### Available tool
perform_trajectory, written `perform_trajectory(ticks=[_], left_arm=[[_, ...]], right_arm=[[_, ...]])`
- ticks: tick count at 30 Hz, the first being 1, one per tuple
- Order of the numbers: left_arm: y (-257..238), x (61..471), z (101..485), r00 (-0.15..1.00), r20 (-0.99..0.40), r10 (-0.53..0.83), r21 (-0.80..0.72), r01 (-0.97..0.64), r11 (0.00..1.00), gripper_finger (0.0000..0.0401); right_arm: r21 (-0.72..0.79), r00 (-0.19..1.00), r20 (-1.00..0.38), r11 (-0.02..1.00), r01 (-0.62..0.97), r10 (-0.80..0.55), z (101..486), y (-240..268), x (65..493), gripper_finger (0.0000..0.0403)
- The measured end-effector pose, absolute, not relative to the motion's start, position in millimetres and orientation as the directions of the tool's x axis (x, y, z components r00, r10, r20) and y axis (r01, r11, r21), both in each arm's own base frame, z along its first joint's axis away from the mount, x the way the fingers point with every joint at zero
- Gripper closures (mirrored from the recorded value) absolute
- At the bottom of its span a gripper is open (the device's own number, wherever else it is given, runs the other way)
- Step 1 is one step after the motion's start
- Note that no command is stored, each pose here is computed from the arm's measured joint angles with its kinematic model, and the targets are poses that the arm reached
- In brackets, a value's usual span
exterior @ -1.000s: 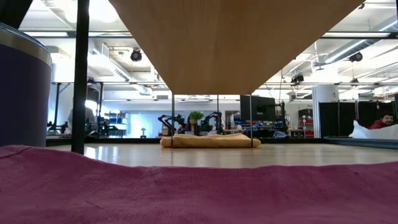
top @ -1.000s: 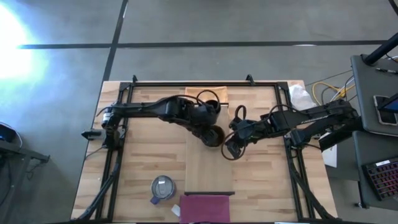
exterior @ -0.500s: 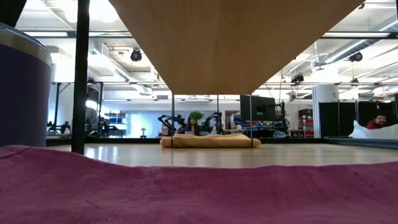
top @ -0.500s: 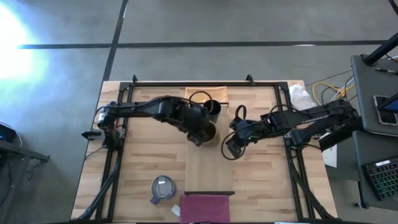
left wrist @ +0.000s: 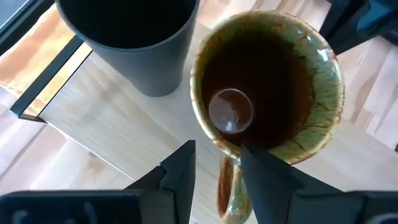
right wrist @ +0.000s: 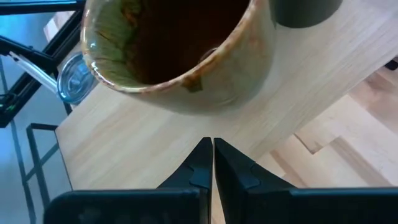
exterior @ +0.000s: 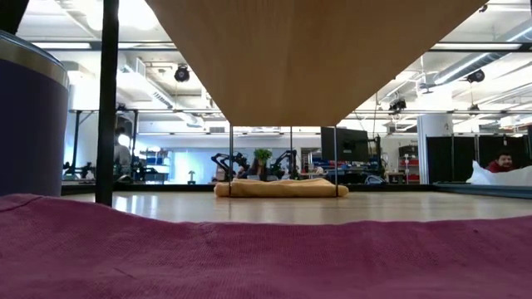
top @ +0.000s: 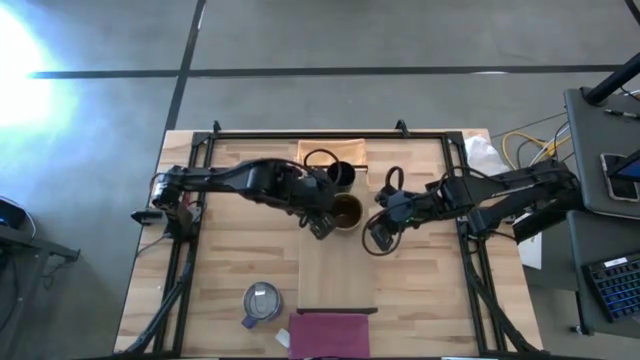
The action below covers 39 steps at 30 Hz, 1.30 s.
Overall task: Stack small to large cups/mugs on shelf
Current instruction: Put the green mug on the shelf
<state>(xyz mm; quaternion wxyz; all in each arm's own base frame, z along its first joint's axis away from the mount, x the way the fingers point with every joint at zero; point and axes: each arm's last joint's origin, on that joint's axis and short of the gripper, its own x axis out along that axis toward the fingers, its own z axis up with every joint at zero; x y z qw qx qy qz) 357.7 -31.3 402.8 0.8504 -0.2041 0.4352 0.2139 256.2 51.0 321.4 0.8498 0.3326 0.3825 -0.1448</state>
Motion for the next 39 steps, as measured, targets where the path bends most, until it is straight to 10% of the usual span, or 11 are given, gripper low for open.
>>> perform_trajectory(ticks=[39], left_arm=[[-77.0, 349.3, 366.5, 0.451, -0.879, 0.157, -0.159, -0.586, 0.795, 0.0289]], right_arm=[[0.343, 0.693, -0.686, 0.742, 0.577, -0.222, 326.2, 12.2, 264.7, 0.0394]])
